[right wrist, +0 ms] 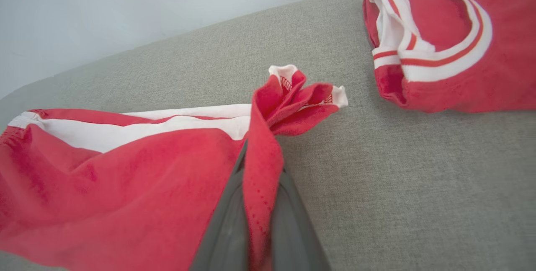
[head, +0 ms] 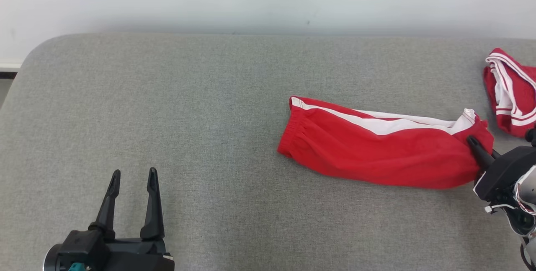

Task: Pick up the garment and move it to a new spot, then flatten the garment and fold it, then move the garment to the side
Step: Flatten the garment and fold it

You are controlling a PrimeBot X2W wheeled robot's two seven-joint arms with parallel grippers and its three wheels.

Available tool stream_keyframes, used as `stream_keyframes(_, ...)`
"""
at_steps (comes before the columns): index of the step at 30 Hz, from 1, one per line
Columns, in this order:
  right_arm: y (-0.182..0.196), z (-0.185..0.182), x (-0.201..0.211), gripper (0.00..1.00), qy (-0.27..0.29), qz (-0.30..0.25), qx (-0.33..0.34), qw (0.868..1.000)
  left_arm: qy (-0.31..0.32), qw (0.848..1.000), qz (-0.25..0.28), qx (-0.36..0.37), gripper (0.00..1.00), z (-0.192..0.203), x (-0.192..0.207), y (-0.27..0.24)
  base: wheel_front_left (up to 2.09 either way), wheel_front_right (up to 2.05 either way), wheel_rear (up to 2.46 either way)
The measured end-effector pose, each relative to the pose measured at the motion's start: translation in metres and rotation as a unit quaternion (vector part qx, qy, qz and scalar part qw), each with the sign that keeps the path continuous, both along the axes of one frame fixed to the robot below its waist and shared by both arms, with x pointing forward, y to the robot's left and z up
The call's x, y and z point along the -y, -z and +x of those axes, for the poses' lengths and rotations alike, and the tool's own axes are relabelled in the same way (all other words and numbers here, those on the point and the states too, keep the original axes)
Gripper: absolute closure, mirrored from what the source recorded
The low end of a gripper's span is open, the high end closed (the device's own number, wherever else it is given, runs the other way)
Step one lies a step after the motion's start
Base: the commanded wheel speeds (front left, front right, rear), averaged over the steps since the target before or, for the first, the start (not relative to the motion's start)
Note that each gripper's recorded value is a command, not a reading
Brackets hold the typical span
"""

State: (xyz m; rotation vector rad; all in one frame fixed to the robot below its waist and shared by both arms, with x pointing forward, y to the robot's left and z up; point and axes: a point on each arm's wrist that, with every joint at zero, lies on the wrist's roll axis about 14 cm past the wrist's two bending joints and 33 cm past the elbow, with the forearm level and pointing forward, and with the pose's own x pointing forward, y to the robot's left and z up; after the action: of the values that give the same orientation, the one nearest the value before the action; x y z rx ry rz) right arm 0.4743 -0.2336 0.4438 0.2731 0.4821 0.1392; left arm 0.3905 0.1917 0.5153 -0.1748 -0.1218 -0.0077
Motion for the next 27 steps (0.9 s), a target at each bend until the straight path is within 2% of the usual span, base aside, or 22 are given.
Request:
stream_keyframes(4,-0.002,0.0,0.001,1.0,-0.001,-0.01,0.003,1.0,0.0,1.0,-0.001,0.002,0.0,0.0,0.001,-0.001,0.0,0.0,0.0)
stream_keyframes(9,-0.021,0.011,-0.019,1.0,-0.023,-0.005,0.029,0.999,-0.002,1.0,-0.001,0.0,0.0,-0.001,0.0,0.0,0.0,0.0,0.0)
stream_keyframes(20,-0.047,0.007,-0.099,1.0,-0.105,0.054,0.028,0.993,0.013,1.0,-0.011,-0.003,0.0,-0.001,0.013,0.002,0.0,0.0,0.0)
stream_keyframes(27,-0.062,0.012,-0.157,1.0,-0.147,0.101,0.023,0.984,0.018,1.0,-0.017,-0.009,0.0,-0.002,0.018,0.005,0.0,0.0,0.0)
